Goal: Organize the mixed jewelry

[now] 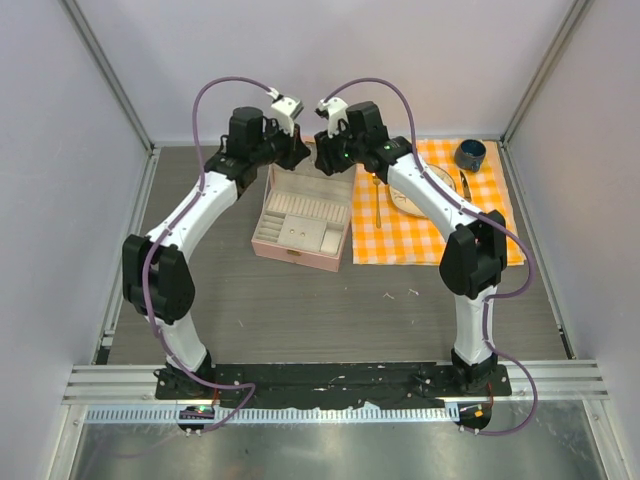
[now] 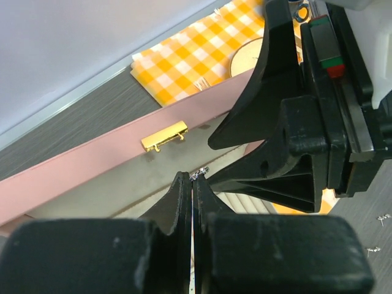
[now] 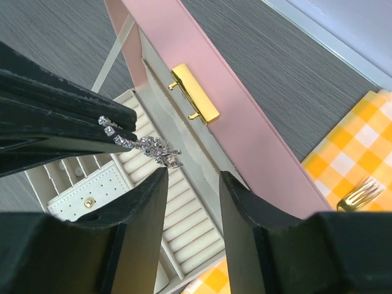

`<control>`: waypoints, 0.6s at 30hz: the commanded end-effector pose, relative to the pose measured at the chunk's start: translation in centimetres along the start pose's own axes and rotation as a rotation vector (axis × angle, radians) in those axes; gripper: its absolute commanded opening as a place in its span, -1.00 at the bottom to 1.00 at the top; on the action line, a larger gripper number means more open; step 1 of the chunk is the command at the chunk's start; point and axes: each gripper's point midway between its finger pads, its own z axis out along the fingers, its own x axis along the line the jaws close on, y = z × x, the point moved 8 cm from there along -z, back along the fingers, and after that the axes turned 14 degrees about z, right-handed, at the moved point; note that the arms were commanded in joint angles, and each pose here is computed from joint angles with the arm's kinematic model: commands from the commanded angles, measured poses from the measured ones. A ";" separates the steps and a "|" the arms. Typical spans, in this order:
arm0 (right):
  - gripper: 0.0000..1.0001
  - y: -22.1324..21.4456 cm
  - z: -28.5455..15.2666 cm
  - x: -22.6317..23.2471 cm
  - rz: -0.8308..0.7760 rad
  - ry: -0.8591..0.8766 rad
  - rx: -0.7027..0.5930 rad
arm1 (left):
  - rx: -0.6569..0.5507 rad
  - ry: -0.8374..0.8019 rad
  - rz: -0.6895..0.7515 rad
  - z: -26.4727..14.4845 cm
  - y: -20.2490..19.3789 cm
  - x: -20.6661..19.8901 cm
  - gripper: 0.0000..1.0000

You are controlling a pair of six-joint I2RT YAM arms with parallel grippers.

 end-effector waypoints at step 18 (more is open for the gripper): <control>-0.12 2.2 -1.9 2.1 -0.020 0.131 -0.086 | -0.042 -0.056 -0.039 -1.1 1.3 -1.1 -1.00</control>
